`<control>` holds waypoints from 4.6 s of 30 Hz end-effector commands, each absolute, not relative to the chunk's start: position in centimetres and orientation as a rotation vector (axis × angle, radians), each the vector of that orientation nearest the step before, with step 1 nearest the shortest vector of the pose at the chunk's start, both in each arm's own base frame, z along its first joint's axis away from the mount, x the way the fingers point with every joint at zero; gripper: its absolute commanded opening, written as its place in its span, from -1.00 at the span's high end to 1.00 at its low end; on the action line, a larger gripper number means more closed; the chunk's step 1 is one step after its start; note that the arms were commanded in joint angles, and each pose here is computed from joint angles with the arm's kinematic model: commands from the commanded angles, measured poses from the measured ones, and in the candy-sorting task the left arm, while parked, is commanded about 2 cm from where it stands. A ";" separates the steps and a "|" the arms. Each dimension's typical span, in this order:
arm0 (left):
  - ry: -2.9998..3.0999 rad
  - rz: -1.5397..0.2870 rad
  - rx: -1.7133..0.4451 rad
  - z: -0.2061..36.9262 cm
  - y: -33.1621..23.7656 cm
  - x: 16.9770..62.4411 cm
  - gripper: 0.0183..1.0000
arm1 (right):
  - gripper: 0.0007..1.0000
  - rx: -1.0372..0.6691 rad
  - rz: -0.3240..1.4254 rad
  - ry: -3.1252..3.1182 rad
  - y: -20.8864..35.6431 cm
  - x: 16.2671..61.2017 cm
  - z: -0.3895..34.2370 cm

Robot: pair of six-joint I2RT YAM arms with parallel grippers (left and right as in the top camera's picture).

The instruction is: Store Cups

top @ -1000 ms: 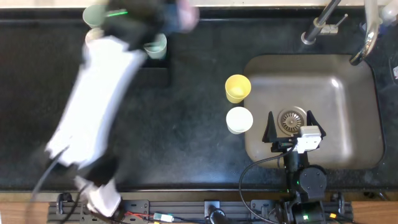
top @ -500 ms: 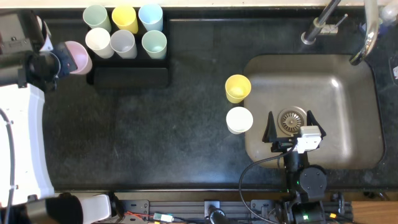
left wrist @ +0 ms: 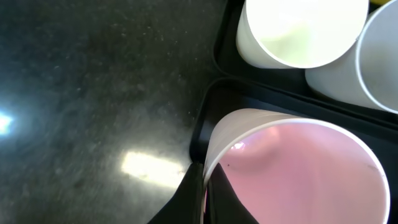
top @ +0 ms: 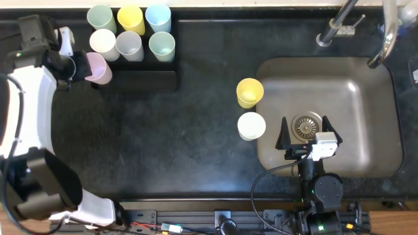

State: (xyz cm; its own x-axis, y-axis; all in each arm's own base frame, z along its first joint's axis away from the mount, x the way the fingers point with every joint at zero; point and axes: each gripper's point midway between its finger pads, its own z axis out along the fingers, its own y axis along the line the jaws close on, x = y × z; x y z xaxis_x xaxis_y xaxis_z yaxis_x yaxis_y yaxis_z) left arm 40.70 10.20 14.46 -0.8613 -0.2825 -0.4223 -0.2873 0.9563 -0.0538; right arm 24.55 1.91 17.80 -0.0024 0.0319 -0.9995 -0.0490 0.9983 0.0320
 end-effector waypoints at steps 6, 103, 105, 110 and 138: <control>2.707 -0.036 -0.368 11.0 9.9 42.3 0.96 | -1.00 -0.008 0.053 1.572 1.7 24.6 17.4; 2.665 0.043 -0.450 19.8 1.7 37.8 0.96 | -1.00 -0.008 0.053 1.572 1.7 24.6 17.5; 2.692 0.052 -0.448 18.5 1.8 37.7 0.96 | -1.00 -0.008 0.053 1.572 1.7 24.6 17.4; 2.747 0.063 -0.390 16.3 1.6 38.4 0.96 | -1.00 -0.008 0.053 1.572 1.7 24.6 17.4; 2.505 -0.112 -1.327 11.8 -0.2 40.7 0.96 | -1.00 -0.008 0.053 1.572 1.7 24.6 17.4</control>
